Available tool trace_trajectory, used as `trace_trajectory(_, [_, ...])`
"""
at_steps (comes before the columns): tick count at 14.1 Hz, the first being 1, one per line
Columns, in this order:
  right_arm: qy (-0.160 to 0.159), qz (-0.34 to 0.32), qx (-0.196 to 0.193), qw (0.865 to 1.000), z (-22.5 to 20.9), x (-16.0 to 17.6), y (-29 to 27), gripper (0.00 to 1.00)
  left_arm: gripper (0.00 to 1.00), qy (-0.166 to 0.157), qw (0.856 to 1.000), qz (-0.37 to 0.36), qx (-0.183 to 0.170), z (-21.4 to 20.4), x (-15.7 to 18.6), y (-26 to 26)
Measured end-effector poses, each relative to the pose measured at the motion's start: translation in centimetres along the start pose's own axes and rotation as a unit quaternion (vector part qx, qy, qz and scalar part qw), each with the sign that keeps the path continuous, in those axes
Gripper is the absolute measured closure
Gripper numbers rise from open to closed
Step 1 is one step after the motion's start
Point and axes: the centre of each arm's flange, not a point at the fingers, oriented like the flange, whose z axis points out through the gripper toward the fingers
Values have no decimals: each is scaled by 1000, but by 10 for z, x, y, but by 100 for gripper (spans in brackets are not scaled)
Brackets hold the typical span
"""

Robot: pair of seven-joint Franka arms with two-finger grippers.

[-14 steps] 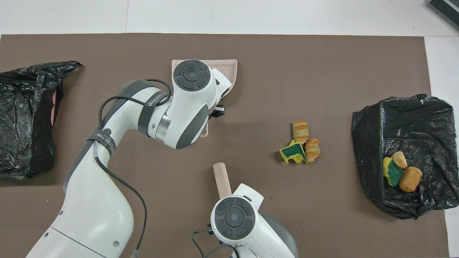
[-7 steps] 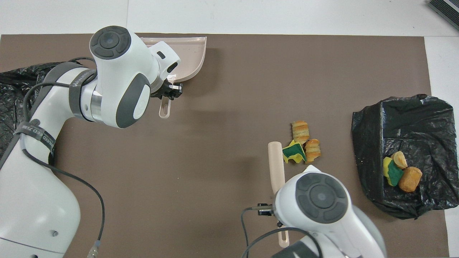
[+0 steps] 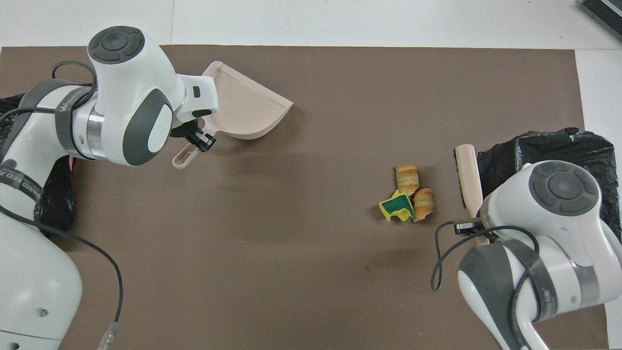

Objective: Sweep and dump trash in bin
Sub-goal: 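Place the dustpan by the sponges while the right gripper sweeps them in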

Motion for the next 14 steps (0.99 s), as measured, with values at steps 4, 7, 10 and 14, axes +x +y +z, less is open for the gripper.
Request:
trace_trajectory(4, [-34,-26,0,999,55,24,1,74,69,-38,991,125,2,7,-12,5])
trace_trajectory(7, [-42,-53,-5,998,61,22,-33,74,69,-65,983,174,-5,23,-26,28])
trace_trajectory(10, [-53,-57,12,997,66,16,-71,74,69,-77,975,207,3,25,-29,70])
trace_trajectory(14, [-55,-45,61,996,68,15,-106,74,69,-53,961,270,29,38,-21,119])
